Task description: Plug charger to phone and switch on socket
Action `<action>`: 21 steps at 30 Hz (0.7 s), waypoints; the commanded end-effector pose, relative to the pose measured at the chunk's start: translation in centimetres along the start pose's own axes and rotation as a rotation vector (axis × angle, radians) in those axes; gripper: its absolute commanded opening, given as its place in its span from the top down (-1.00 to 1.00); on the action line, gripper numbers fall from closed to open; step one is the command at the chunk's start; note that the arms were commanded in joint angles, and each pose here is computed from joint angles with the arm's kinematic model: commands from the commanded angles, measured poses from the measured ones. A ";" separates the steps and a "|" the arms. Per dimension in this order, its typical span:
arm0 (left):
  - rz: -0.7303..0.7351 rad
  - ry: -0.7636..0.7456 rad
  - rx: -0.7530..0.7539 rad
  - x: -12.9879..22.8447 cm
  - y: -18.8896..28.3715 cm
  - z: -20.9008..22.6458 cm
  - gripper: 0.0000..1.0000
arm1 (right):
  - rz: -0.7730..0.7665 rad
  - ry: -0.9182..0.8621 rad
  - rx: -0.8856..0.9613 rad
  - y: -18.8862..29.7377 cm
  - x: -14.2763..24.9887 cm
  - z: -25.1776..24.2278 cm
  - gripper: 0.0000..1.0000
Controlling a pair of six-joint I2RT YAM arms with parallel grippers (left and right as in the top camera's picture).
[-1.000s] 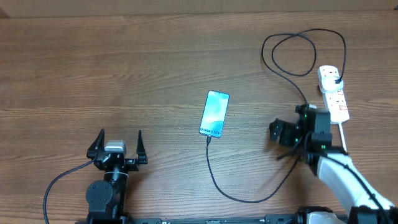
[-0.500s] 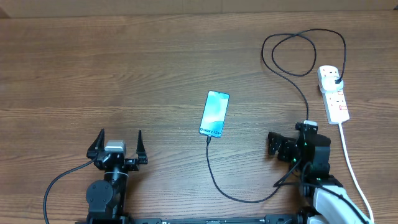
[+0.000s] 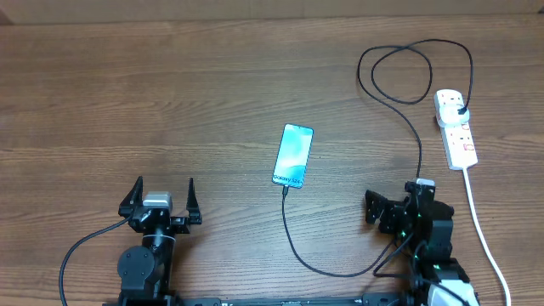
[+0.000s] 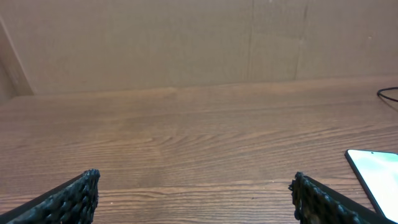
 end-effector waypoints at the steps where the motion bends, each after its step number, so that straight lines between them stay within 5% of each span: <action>1: -0.007 -0.016 0.004 0.0 0.0 0.0 -0.99 | -0.043 -0.003 -0.029 0.7 -0.2 0.3 -1.00; 21: -0.007 -0.016 0.004 0.0 0.0 0.0 -0.99 | -0.546 0.086 -0.202 6.4 -4.7 2.8 -1.00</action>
Point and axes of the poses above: each gripper's point midway between its finger pads, its own y axis back along the fingers, its own z axis along the line the jaws close on, x = y × z, the point moved 10 cm from there along y, back along the fingers, and after that the axes turned 5 degrees about -y, right-handed, at the moved point
